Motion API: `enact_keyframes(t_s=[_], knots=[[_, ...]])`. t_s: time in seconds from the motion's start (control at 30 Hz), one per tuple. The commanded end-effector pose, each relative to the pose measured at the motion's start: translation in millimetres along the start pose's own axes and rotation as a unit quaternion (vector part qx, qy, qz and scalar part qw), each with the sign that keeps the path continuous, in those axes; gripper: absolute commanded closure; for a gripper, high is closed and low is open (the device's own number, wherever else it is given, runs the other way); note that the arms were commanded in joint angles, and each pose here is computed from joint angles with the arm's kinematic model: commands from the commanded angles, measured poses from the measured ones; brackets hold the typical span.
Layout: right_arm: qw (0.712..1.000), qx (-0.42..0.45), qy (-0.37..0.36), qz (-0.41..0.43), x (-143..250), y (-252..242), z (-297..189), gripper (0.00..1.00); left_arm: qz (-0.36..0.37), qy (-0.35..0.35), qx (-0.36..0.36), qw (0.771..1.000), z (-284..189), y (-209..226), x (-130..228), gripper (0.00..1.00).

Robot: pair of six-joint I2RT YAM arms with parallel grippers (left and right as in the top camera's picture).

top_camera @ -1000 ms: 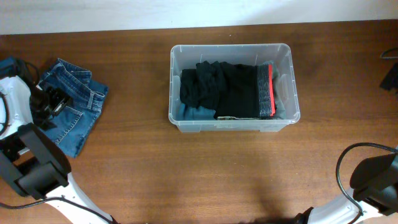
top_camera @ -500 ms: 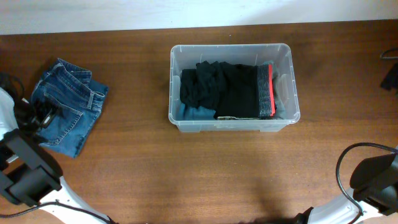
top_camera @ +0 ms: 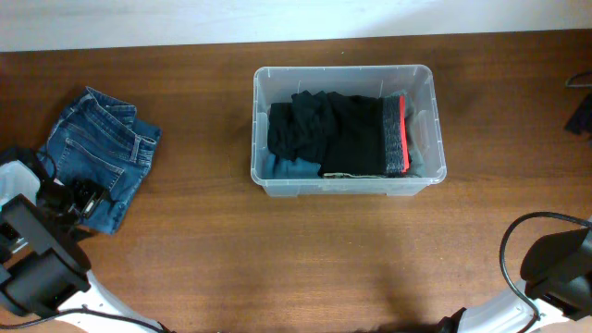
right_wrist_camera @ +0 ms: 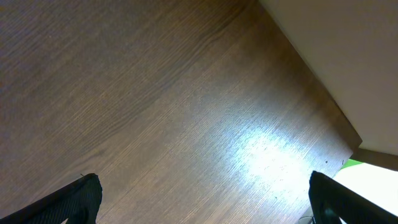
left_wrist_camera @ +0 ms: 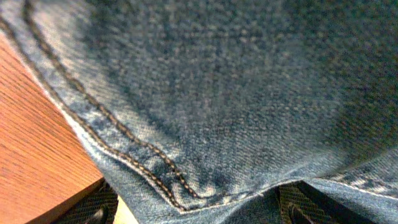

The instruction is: Pack container

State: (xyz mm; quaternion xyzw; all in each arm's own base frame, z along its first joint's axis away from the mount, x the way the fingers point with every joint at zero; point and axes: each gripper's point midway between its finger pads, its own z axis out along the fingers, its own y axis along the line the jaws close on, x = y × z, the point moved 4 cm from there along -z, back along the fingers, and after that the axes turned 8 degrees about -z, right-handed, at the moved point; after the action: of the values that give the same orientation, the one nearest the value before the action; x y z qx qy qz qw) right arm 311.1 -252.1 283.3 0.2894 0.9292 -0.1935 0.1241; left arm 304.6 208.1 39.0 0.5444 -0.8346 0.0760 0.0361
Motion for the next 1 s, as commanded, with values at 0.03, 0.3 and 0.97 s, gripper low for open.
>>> enact_keyframes(t_s=[0.03,0.3,0.97], knots=[[1.000,0.006,-0.002,0.004,-0.9,-1.7,-1.2,0.02,0.005,0.011,0.007,1.000,24.7,4.3,3.5,0.17],[1.000,0.006,-0.002,0.004,-0.9,-1.7,-1.2,0.02,0.010,0.009,0.057,0.998,27.3,-9.2,1.0,0.19],[1.000,0.006,-0.002,0.004,-0.9,-1.7,-1.2,0.01,0.047,-0.016,0.108,0.993,4.7,-24.7,-1.6,0.99]])
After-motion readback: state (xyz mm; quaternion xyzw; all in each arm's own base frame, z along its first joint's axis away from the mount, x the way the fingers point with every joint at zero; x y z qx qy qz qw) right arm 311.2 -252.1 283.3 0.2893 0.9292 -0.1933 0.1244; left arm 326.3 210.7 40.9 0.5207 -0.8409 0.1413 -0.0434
